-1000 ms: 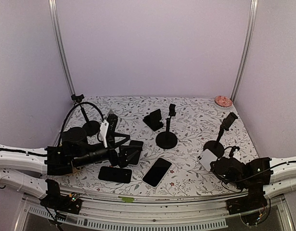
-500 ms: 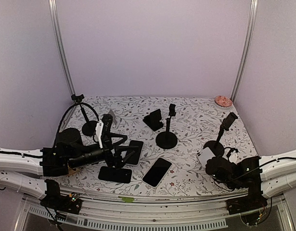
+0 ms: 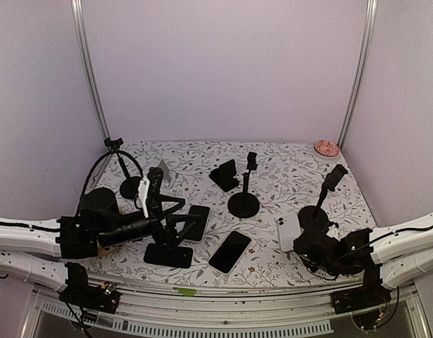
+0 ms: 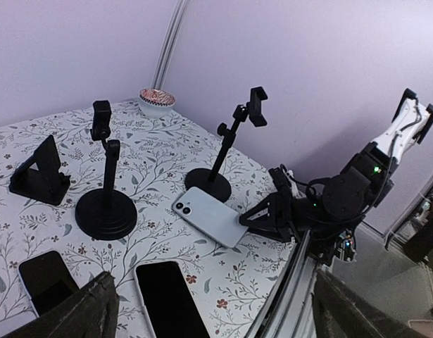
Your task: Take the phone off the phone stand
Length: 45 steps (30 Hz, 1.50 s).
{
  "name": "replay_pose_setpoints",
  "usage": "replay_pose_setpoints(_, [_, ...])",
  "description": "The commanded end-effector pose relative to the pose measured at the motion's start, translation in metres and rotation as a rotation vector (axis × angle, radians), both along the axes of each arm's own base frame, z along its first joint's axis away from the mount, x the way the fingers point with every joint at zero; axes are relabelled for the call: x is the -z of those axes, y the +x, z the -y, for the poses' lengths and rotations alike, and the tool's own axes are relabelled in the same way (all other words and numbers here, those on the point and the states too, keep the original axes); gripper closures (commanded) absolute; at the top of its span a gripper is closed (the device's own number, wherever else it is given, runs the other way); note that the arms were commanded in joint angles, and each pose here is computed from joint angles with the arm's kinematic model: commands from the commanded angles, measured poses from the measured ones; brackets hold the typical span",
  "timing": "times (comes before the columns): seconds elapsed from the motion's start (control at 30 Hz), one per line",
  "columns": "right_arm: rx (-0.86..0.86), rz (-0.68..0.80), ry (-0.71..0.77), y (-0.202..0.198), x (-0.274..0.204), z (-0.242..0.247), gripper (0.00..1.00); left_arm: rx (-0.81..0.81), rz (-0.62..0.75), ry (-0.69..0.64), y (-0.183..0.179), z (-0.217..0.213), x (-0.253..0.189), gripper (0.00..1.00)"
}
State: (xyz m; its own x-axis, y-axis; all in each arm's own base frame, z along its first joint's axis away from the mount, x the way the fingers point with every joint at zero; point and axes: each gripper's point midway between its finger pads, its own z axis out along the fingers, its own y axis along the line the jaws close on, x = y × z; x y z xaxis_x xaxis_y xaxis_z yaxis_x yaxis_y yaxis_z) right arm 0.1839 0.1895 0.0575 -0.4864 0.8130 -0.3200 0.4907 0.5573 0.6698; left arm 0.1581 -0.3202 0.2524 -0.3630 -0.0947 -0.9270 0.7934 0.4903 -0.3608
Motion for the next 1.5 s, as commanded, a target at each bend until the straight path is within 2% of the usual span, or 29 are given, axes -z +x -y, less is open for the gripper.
replay_pose_setpoints(0.0, [0.036, -0.029, 0.019, -0.004, 0.010, 0.012, 0.69, 0.003, -0.004, 0.000, -0.006, -0.003, 0.003, 0.04])
replay_pose_setpoints(0.4, [0.017, 0.020, 0.030, -0.002, -0.002, 0.018, 0.60, -0.001, -0.003, 0.007, -0.005, -0.001, 0.005, 0.04])
replay_pose_setpoints(0.5, [-0.036, 0.089, 0.004, 0.008, -0.028, 0.009, 0.49, -0.010, -0.001, 0.012, -0.004, -0.001, 0.006, 0.04])
replay_pose_setpoints(0.6, [-0.161, 0.188, -0.140, 0.022, -0.061, -0.001, 0.35, -0.020, 0.001, 0.017, -0.002, -0.002, 0.007, 0.04])
replay_pose_setpoints(0.67, [-0.200, 0.235, -0.233, 0.030, -0.078, 0.000, 0.22, -0.019, 0.000, 0.019, -0.002, -0.001, 0.008, 0.04])
replay_pose_setpoints(0.77, [-0.218, 0.284, -0.308, 0.040, -0.096, 0.009, 0.12, -0.024, 0.001, 0.024, -0.001, -0.001, 0.009, 0.04])
replay_pose_setpoints(0.93, [-0.288, 0.380, -0.391, 0.049, -0.130, 0.018, 0.11, -0.036, 0.005, 0.027, 0.000, -0.004, 0.009, 0.04])
replay_pose_setpoints(1.07, [-0.496, 0.615, -0.311, 0.040, -0.193, -0.015, 0.10, -0.045, 0.007, 0.029, 0.001, -0.005, 0.009, 0.04])
replay_pose_setpoints(1.13, [-0.544, 0.710, -0.314, 0.036, -0.229, -0.020, 0.08, -0.042, 0.007, 0.026, 0.001, -0.004, 0.008, 0.04])
replay_pose_setpoints(1.33, [-0.534, 0.798, -0.428, 0.050, -0.302, -0.022, 0.03, -0.044, 0.007, 0.028, 0.001, -0.004, 0.009, 0.04])
replay_pose_setpoints(1.47, [-0.459, 0.804, -0.529, 0.082, -0.334, -0.003, 0.01, -0.043, 0.007, 0.027, 0.001, -0.004, 0.009, 0.04])
